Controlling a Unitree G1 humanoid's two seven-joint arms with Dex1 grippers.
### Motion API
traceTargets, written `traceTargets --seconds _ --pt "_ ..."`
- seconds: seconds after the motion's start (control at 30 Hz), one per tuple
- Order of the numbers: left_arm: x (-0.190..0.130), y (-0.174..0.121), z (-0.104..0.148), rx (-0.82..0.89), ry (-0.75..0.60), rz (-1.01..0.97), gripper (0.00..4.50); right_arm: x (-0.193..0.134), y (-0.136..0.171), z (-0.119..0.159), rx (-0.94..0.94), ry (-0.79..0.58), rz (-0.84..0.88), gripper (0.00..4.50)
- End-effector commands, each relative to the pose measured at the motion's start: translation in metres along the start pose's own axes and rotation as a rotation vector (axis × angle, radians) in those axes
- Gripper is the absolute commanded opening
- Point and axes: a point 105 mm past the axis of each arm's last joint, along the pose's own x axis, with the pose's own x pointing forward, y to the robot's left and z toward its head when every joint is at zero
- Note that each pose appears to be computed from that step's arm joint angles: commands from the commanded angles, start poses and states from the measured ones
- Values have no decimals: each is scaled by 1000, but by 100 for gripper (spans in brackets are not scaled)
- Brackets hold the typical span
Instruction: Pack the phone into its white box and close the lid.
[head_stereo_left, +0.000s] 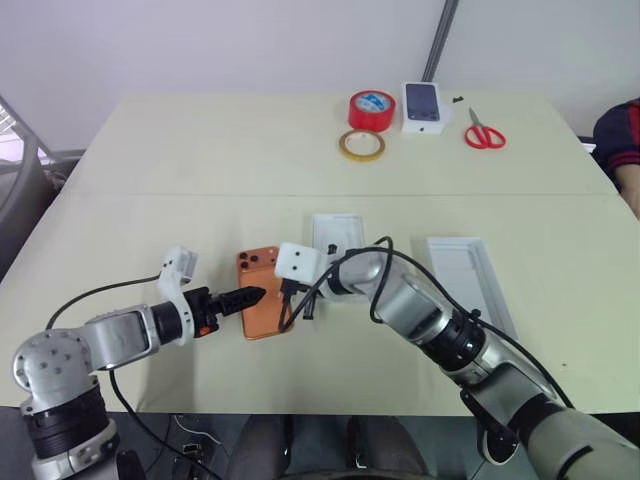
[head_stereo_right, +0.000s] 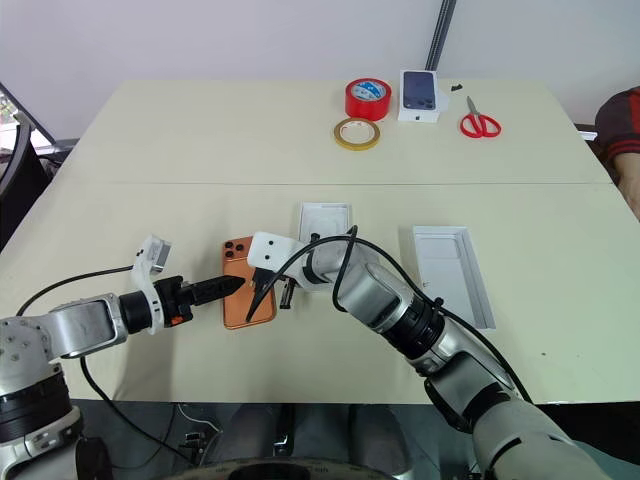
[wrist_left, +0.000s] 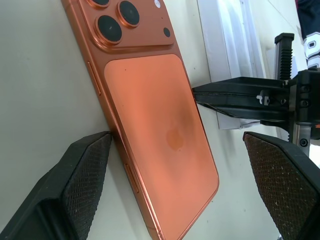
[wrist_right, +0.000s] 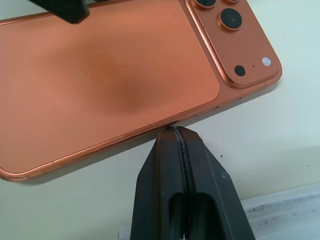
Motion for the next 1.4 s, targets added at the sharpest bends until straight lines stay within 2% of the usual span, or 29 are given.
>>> traceTargets --seconds 0.03,0.27,0.47,0.6,0.73,0.97,1.1,1.4 --pt "9 -13 -9 64 65 -34 441 4 17 20 -31 -69 69 0" --pt "4 6 10 162 24 144 441 4 15 20 -33 -66 67 0" --pt "3 14 8 220 59 229 441 4 15 20 -42 -66 69 0" --pt "8 9 5 211 65 201 441 5 16 21 -48 -68 75 0" --pt "19 -14 -5 132 74 38 441 5 17 22 -52 -70 80 0" --pt "24 -31 6 -18 -14 -106 441 5 18 22 -45 -68 81 0" --pt "22 -37 3 -24 10 -119 441 5 18 22 -44 -69 81 0" --pt "13 -12 15 -41 -20 39 441 5 18 20 -40 -65 82 0"
